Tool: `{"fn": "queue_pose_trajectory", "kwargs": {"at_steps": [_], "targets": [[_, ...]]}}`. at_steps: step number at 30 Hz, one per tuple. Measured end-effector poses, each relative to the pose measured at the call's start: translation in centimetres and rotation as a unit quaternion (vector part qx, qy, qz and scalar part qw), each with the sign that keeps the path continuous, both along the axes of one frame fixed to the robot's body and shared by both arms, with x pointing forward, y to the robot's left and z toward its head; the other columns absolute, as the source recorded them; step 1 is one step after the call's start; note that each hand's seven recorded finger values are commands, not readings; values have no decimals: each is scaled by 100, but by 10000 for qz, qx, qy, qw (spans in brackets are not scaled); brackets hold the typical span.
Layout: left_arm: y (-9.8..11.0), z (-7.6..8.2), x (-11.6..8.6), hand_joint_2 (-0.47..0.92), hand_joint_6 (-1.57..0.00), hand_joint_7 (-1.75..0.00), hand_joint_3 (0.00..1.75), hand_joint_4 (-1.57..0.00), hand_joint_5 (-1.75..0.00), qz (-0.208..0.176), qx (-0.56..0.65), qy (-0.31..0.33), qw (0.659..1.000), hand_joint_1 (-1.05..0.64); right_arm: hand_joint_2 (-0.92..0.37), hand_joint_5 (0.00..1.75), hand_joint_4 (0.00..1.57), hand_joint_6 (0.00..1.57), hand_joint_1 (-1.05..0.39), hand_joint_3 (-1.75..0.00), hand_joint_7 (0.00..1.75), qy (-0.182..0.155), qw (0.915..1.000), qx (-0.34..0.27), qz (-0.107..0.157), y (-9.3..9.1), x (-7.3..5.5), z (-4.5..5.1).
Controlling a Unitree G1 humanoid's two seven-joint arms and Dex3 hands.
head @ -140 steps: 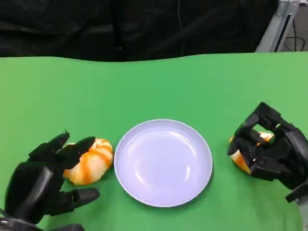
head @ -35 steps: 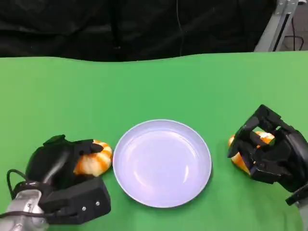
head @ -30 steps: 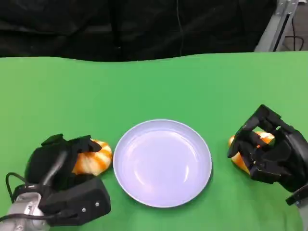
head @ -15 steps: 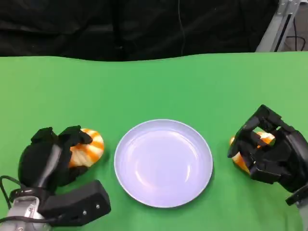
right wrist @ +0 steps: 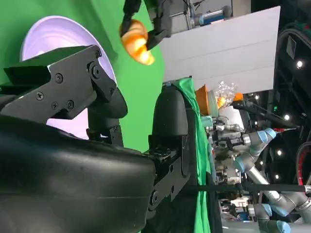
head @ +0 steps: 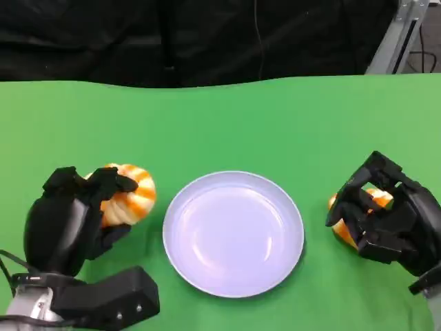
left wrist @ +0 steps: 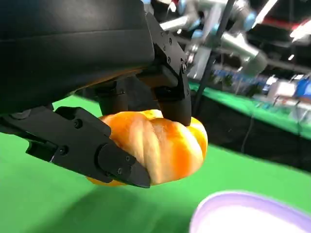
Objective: Grasp the bread from the table and place it into the plate.
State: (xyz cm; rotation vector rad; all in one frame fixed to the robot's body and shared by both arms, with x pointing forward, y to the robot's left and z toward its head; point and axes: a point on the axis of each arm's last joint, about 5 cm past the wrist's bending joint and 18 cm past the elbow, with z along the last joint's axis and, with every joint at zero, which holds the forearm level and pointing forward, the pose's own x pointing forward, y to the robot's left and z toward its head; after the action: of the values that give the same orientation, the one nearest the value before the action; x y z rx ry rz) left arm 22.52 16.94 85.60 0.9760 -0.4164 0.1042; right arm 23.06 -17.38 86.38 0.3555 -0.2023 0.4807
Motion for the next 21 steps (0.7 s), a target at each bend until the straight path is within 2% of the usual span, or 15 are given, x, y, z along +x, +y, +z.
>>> {"fn": "queue_pose_trajectory", "kwargs": {"at_steps": [12,21], "targets": [[-60,106,-65,92,-67,-113,32,-56,-153,-259,-48,-442,9987,-7,-66,175,47,33,17,-119,168,-55,10000,-11,2,-1,1,1],[-145,177,-82,92,-70,-105,25,-56,-151,-717,-217,-763,9943,-11,-66,175,46,33,16,-118,168,-53,10000,-13,-1,1,5,2]]}}
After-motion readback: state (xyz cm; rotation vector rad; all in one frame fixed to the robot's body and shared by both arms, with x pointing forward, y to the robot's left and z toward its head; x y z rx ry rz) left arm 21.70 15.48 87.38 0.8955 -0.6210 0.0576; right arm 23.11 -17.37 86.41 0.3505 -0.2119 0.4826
